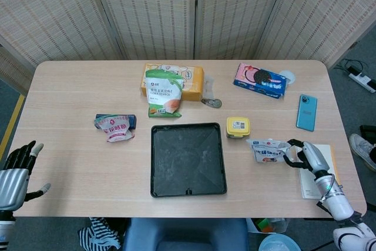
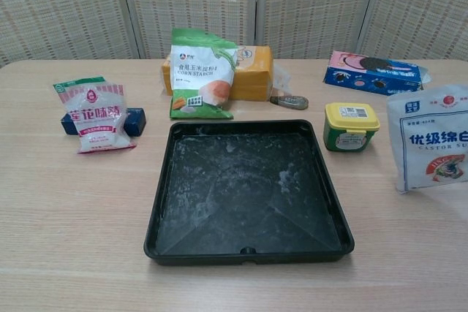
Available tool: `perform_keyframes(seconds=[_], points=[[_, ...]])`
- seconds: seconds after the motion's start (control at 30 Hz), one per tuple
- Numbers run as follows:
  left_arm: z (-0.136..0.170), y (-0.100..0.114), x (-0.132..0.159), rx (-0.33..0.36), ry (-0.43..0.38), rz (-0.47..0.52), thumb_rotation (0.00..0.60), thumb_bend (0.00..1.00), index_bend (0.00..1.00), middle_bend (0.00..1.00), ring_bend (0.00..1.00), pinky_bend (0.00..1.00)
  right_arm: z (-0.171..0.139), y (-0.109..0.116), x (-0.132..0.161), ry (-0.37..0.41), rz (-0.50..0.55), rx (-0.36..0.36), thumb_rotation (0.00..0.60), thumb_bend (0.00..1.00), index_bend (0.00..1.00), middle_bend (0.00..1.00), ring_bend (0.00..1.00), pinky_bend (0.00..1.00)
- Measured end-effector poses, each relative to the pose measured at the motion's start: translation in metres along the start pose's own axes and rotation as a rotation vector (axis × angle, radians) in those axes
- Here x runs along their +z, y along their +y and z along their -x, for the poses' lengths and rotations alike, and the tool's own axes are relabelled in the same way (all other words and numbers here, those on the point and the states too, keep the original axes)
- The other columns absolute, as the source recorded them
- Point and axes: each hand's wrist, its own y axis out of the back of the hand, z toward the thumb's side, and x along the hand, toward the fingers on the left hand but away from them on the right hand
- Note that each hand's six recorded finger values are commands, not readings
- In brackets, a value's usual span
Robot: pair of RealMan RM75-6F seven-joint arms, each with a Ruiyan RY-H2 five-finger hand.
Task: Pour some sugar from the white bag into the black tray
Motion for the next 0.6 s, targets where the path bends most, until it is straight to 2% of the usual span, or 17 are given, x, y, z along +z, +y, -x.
perform_keyframes(seconds=[0.23, 0.4, 0.6], points=[[-0.002, -0.003, 0.001, -0.009, 0.002, -0.013, 0.6, 0.19, 0.0, 0.02, 0.06, 0.11, -0.025, 0.032, -0.018, -0.019, 0.072, -0.132, 0.6, 0.42, 0.78, 0.65, 1.0, 1.0], [-0.003, -0.003, 0.001, -0.007, 0.006, -0.011, 0.6, 0.19, 0.0, 0.02, 0.06, 0.11, -0.024, 0.027, -0.024, -0.037, 0.044, -0.108, 0.6, 0.42, 0.8, 0.67, 1.0, 1.0], [-0.002, -0.002, -0.001, -0.002, 0.013, -0.009, 0.6, 0.19, 0.0, 0.02, 0.06, 0.11, -0.028, 0.02, -0.023, -0.017, 0.006, -0.107, 0.6, 0.42, 0.82, 0.69, 1.0, 1.0]])
